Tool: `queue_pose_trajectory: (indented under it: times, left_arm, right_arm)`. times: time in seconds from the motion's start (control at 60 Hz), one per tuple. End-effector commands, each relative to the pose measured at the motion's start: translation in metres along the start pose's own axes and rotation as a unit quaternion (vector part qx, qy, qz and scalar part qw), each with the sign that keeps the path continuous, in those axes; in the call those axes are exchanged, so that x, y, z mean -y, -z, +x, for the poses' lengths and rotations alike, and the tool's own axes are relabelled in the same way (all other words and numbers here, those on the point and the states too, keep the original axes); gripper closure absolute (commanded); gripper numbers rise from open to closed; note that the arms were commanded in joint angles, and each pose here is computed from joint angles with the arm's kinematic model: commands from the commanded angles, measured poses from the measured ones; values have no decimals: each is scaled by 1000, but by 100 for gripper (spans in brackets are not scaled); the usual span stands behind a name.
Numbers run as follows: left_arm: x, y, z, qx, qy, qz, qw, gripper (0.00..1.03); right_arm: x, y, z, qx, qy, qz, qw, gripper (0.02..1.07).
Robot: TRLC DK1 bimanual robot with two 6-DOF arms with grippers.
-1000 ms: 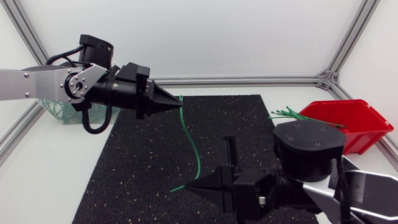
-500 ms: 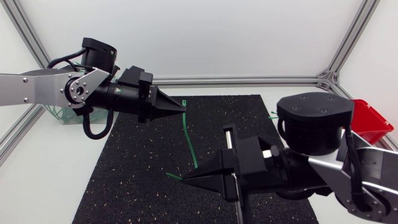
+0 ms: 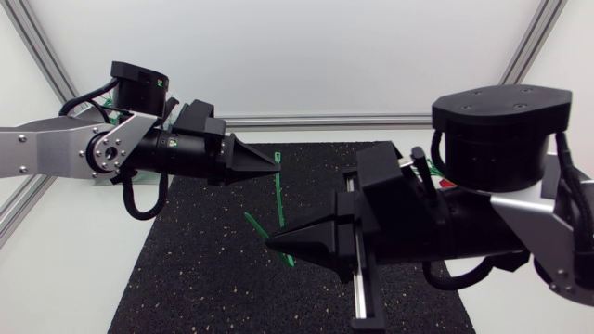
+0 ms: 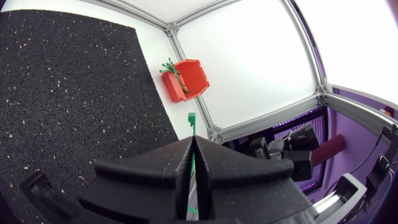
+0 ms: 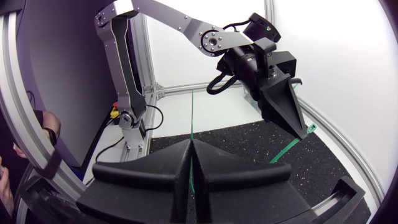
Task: Take a green cable tie from the red box, thread the tail through the head to close it, then place it in the transparent bin on the left.
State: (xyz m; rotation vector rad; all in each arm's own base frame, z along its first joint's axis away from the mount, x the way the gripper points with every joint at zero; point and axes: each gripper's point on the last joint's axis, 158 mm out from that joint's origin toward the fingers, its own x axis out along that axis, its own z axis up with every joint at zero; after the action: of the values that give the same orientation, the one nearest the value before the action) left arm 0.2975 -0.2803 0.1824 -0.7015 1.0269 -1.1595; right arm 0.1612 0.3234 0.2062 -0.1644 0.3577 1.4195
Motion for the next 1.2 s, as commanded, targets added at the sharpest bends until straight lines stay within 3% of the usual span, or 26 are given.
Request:
queue_pose_trajectory:
  times: [0.0, 0.167, 0.317, 0.467, 0.65, 0.767, 1.067, 1.133, 1.183]
  left_arm:
    - [5, 10, 3, -4, 7, -5, 1000, 100]
    - [12, 10, 4, 1, 13, 5, 1000, 100]
    - [18, 9, 4, 7, 18, 16, 1000, 100]
    - [28, 10, 6, 19, 25, 29, 999, 100]
    - [39, 14, 9, 38, 36, 46, 998, 100]
    - [42, 13, 7, 49, 41, 53, 997, 100]
    - [44, 10, -1, 76, 50, 78, 993, 100]
    - [45, 10, -2, 80, 53, 85, 992, 100]
    - [46, 9, -3, 83, 55, 90, 991, 100]
  right_arm:
    - [-2, -14, -4, 6, 0, 30, 1000, 102]
    - [-4, -23, -8, -13, -2, 77, 997, 102]
    - [13, -31, -21, 17, 14, 230, 973, 102]
    - [10, -45, -27, 28, -7, 254, 967, 102]
    - [13, -59, -34, 34, -42, 337, 940, 102]
    - [12, -66, -32, 35, -51, 357, 932, 102]
    - [16, -81, -28, 25, -76, 464, 882, 102]
    - [19, -82, -29, 25, -74, 499, 863, 102]
    - [23, -79, -31, 23, -72, 540, 838, 102]
